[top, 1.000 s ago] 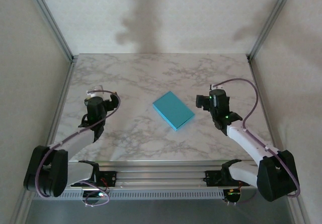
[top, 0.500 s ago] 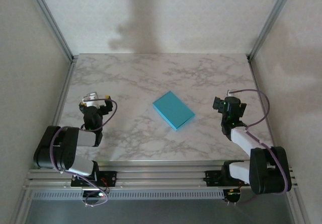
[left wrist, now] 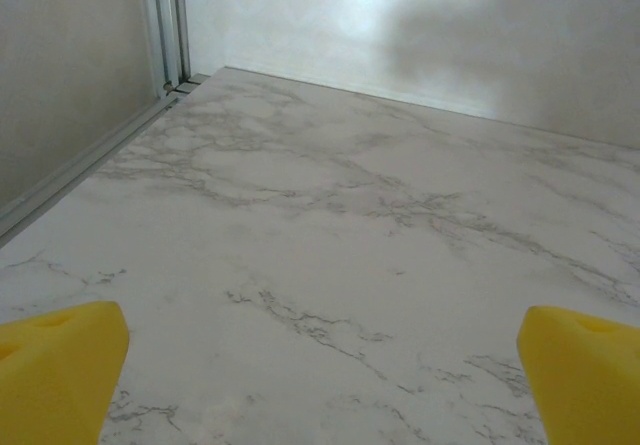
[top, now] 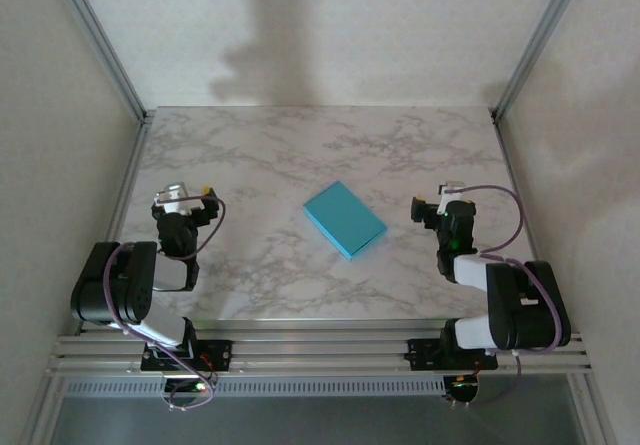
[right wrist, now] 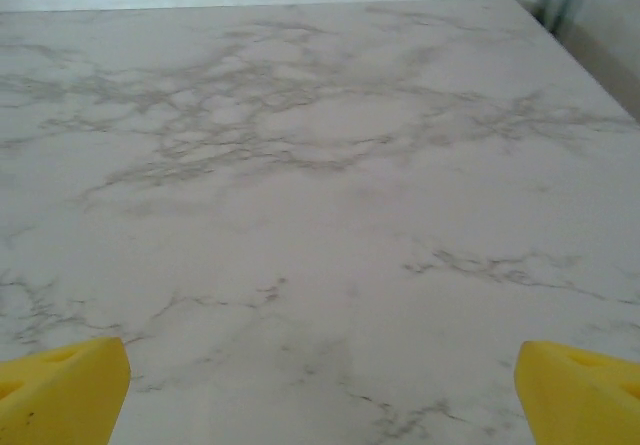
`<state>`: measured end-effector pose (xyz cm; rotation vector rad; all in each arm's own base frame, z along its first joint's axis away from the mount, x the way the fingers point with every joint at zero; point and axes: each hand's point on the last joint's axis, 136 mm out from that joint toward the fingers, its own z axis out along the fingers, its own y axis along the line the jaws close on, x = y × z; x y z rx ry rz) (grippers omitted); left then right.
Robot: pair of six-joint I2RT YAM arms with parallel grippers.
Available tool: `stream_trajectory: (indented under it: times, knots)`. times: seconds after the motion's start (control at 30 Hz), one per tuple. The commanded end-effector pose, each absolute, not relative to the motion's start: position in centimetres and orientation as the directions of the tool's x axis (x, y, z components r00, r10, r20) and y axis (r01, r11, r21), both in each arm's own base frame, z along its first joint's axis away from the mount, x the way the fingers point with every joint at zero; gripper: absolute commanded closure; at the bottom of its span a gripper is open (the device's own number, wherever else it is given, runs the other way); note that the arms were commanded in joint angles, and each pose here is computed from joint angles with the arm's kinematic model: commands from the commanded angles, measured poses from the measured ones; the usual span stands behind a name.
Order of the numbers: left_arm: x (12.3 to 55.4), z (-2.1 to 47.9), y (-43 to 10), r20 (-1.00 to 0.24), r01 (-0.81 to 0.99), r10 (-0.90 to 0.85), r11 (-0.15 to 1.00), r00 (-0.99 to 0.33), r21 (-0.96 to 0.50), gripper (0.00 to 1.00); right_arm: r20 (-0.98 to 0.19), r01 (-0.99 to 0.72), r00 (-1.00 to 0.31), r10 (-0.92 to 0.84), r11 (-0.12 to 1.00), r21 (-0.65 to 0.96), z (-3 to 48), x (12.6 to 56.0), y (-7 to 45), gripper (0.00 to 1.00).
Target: Fold the paper box
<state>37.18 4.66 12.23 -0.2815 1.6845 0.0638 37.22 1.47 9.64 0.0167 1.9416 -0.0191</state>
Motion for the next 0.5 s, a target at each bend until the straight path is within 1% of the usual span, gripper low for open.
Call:
stream_trajectory:
  times: [0.0, 0.03, 0.1, 0.13, 0.47]
  knots:
    - [37.3, 13.1, 4.5, -0.984, -0.202, -0.164, 0.968, -0.068, -0.148, 0.01, -0.954, -0.032, -0.299, -0.006, 0.999, 0.003, 9.3, 37.9, 2.3, 0.01]
    - [37.3, 13.1, 4.4, -0.984, -0.201, -0.164, 0.968, -0.068, -0.148, 0.01, -0.961, 0.004, -0.278, 0.003, 1.0, 0.002, 9.4, 38.4, 1.8, 0.01]
    - [37.3, 13.1, 4.4, -0.984, -0.202, -0.163, 0.968, -0.068, -0.147, 0.01, -0.93, 0.008, -0.367, 0.017, 1.0, 0.016, 8.7, 39.2, 1.7, 0.01]
    - [37.3, 13.1, 4.4, -0.984, -0.203, -0.164, 0.968, -0.068, -0.147, 0.01, -0.924, 0.005, -0.382, 0.016, 1.0, 0.015, 8.4, 39.5, 1.7, 0.01]
    - [37.3, 13.1, 4.4, -0.984, -0.203, -0.163, 0.968, -0.068, -0.146, 0.01, -0.925, 0.005, -0.38, 0.022, 1.0, 0.022, 8.4, 39.4, 1.6, 0.01]
